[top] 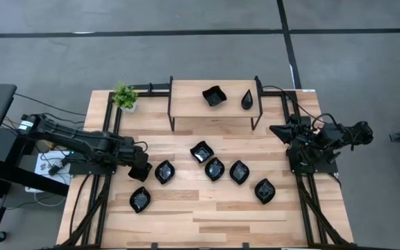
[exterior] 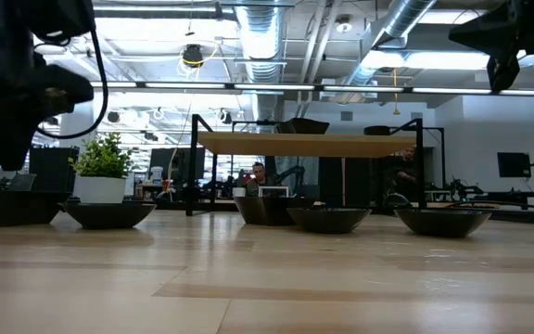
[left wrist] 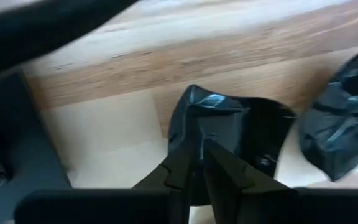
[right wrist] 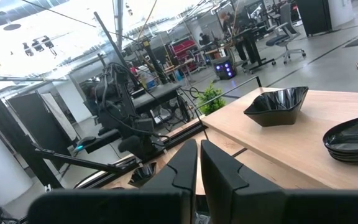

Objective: Pick & Place Mini shaped plates
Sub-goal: Stack the black plate on top of the black plate on the shelf

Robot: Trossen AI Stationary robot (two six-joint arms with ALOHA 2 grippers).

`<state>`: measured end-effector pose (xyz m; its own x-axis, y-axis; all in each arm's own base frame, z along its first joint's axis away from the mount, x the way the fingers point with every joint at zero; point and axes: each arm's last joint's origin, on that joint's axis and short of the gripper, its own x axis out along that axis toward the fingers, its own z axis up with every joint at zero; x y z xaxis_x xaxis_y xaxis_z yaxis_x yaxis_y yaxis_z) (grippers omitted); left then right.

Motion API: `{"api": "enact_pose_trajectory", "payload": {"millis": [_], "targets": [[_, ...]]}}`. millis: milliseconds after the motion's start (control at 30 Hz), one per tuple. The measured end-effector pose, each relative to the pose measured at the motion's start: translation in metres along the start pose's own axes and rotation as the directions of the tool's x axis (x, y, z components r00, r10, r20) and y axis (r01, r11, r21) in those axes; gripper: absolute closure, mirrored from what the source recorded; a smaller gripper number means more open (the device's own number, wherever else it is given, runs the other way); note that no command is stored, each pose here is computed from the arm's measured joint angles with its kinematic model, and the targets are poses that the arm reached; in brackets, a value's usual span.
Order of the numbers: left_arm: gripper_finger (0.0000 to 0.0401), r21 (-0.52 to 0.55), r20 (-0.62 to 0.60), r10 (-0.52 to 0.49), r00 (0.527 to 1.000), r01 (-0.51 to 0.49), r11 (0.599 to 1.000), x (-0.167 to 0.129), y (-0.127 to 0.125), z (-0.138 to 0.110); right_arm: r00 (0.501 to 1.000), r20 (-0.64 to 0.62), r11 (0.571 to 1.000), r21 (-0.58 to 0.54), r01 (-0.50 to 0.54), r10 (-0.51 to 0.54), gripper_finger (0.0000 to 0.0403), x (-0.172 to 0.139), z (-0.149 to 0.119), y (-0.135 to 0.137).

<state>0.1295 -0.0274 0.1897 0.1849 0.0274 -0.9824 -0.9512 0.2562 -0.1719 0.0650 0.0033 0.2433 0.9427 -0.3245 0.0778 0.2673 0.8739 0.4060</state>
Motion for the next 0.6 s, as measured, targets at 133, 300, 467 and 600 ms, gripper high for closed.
{"api": "enact_pose_trajectory", "payload": {"millis": [133, 300, 467, 600], "targets": [[0.0328, -0.003, -0.004, 0.058, 0.998, -0.058, 0.998, 0.007, -0.004, 0.0, 1.0, 0.0, 1.0, 0.0, 0.0, 0.0, 0.0386, 0.0, 0.0, 0.0], [0.0288, -0.011, -0.006, 0.126, 0.992, -0.126, 0.992, 0.016, -0.007, -0.001, 1.0, 0.0, 1.0, 0.022, 0.0, 0.0, 0.0386, 0.0, 0.0, 0.0], [0.0257, -0.009, -0.007, 0.174, 0.985, -0.174, 0.985, 0.022, -0.009, -0.001, 1.0, 0.0, 0.999, 0.032, 0.0, 0.0, 0.0386, 0.0, 0.0, 0.0], [0.025, -0.009, -0.008, 0.176, 0.984, -0.176, 0.984, 0.026, -0.01, -0.001, 1.0, 0.0, 0.999, 0.032, 0.0, 0.0, 0.0386, 0.0, 0.0, 0.0]]}}
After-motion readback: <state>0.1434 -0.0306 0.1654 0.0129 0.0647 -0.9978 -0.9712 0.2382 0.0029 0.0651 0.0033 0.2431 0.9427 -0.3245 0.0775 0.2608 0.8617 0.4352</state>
